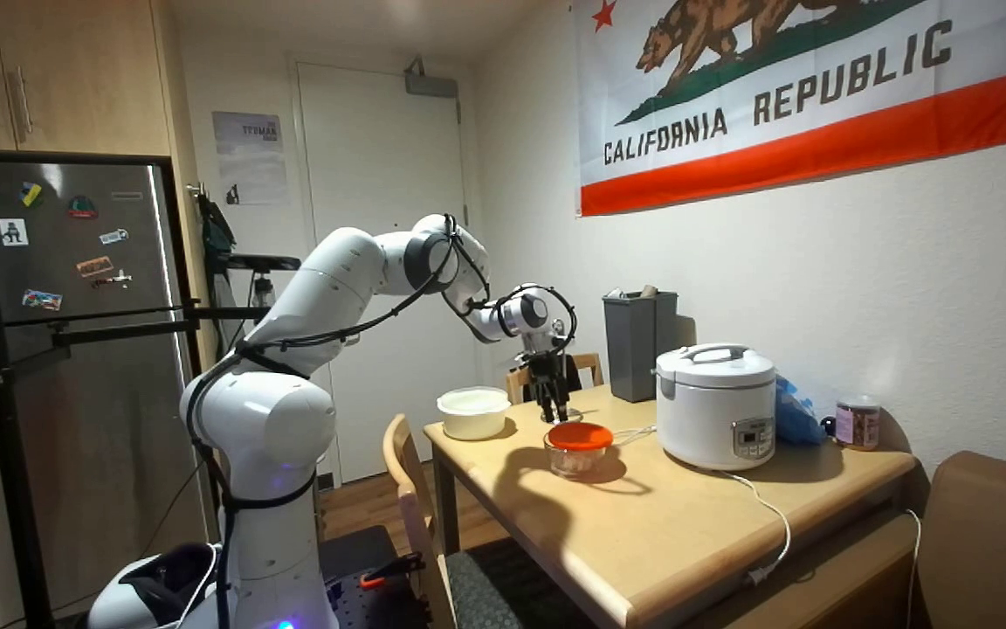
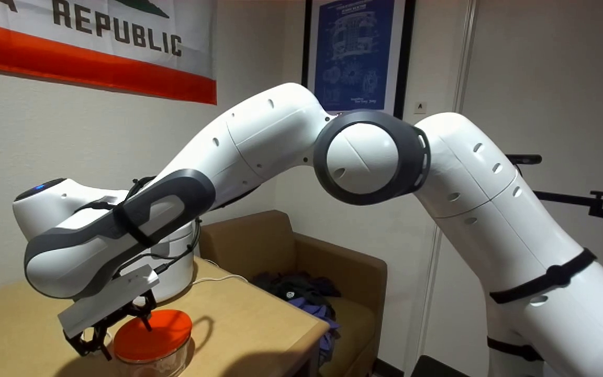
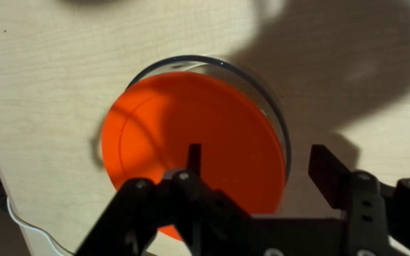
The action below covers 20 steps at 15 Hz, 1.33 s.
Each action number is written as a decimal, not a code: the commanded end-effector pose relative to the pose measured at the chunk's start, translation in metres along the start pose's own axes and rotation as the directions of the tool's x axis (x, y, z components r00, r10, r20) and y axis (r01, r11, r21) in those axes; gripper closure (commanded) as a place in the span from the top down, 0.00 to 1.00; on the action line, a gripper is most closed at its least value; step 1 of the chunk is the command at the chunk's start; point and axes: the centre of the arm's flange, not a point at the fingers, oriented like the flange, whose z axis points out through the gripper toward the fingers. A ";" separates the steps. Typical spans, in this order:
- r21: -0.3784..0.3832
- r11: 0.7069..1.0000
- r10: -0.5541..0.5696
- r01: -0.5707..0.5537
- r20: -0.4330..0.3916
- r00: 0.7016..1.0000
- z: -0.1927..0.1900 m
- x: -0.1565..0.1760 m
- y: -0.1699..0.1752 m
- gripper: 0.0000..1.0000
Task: Remove the orange lid from the lunchbox, remove the white napkin from the lunchbox
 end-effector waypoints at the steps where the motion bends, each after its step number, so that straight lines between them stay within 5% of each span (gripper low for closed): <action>1: -0.015 0.999 0.033 -0.032 0.014 0.999 0.004 -0.006 0.011 0.63; 2: -0.013 0.999 0.037 -0.037 0.017 0.999 0.006 -0.006 0.013 0.72; 7: -0.014 0.999 0.049 -0.048 0.030 0.998 0.013 -0.005 0.019 0.56; 11: -0.015 0.998 0.054 -0.053 0.037 0.998 0.017 -0.005 0.021 0.71; 15: -0.013 0.998 0.058 -0.057 0.044 0.997 0.020 -0.006 0.020 0.96; 19: -0.015 0.998 0.057 -0.056 0.048 0.997 0.026 -0.008 0.019 1.00; 20: -0.015 0.998 0.058 -0.057 0.048 0.997 0.026 -0.008 0.020 0.94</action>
